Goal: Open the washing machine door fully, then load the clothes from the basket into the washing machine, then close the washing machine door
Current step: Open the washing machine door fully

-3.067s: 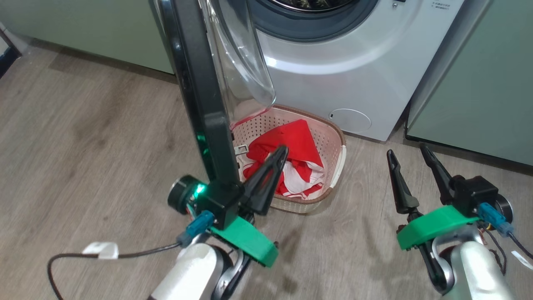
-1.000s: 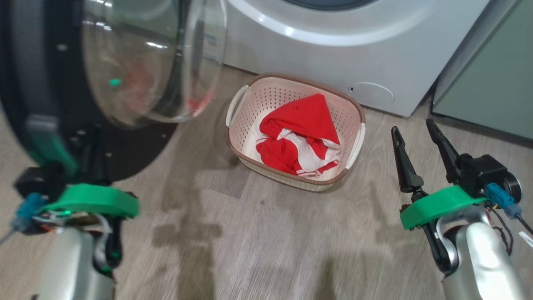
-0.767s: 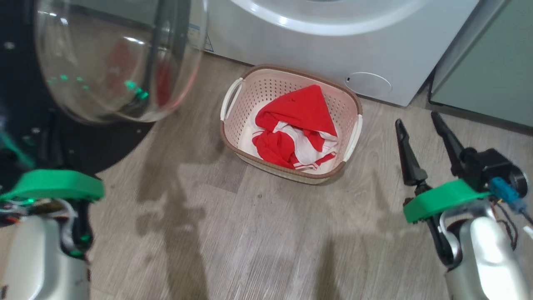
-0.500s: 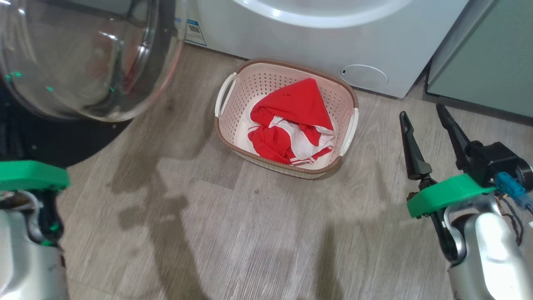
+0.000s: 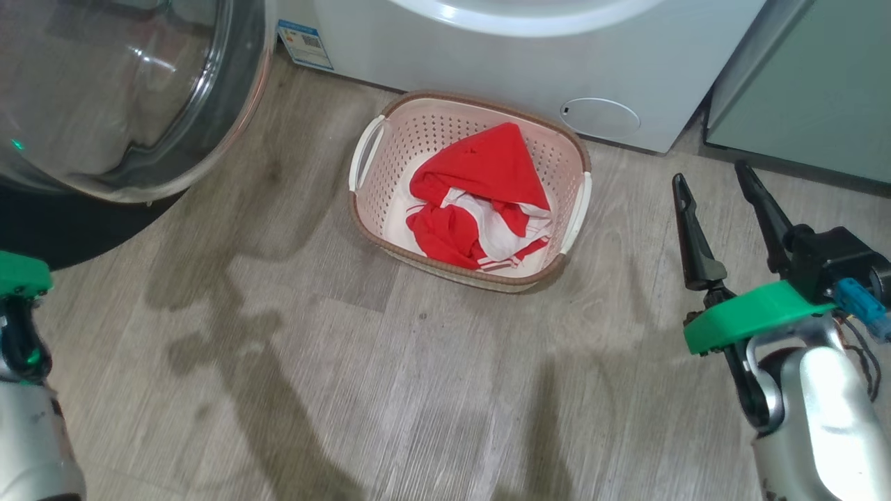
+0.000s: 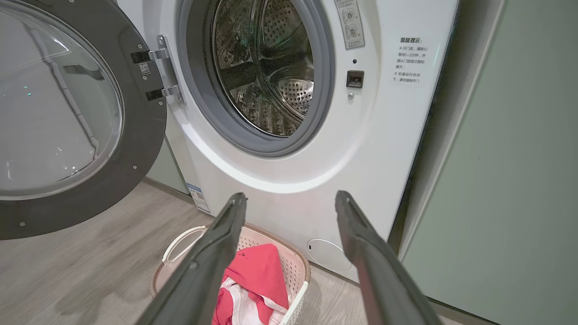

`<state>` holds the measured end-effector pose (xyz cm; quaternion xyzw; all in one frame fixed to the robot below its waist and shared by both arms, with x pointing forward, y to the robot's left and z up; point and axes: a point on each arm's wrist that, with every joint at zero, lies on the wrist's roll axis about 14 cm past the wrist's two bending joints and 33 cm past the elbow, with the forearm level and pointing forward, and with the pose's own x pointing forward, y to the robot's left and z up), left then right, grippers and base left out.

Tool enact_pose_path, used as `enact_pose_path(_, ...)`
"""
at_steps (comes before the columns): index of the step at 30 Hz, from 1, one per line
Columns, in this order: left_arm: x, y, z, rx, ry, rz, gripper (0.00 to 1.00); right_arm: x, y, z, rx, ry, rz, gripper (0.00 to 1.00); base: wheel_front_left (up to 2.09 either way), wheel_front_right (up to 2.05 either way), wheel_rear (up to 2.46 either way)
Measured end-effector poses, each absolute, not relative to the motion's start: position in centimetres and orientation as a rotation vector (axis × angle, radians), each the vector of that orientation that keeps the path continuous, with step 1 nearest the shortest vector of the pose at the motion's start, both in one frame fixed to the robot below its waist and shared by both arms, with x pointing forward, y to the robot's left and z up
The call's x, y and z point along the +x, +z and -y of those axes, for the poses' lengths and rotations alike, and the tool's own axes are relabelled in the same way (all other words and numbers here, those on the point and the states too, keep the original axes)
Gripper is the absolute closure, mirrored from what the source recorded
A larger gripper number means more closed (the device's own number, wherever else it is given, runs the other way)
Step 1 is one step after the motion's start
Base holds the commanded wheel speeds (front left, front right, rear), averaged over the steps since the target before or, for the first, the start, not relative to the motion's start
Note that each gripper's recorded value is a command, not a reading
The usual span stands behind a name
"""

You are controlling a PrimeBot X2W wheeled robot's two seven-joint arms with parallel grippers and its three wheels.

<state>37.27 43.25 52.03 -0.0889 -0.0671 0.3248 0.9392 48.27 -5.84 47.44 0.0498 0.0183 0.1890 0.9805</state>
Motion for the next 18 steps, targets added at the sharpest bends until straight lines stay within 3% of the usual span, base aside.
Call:
enact_pose_path(13,33.4,53.4,-38.1,-0.098,0.567,0.196,1.0,47.3,49.3,7.0,0.096,0.353,0.005,0.0,0.0,0.0,0.0)
enact_pose_path(14,33.4,53.5,-37.3,-0.097,0.542,0.201,0.82,47.2,49.4,7.1,0.096,0.349,0.01,0.0,0.0,0.0,0.0)
enact_pose_path(15,33.5,53.8,-36.5,-0.095,0.518,0.208,0.53,47.2,49.5,7.3,0.095,0.345,0.012,0.0,0.0,0.0,0.0)
enact_pose_path(16,33.6,53.9,-35.6,-0.099,0.491,0.212,0.18,47.1,49.7,7.5,0.094,0.341,0.016,0.0,0.0,0.0,0.0)
enact_pose_path(17,33.8,54.0,-34.7,-0.104,0.464,0.216,0.0,47.0,49.8,7.7,0.097,0.336,0.02,0.0,0.0,0.0,0.0)
enact_pose_path(18,34.1,54.1,-33.8,-0.112,0.435,0.218,0.0,46.9,49.9,7.8,0.1,0.331,0.023,0.0,0.0,0.0,0.0)
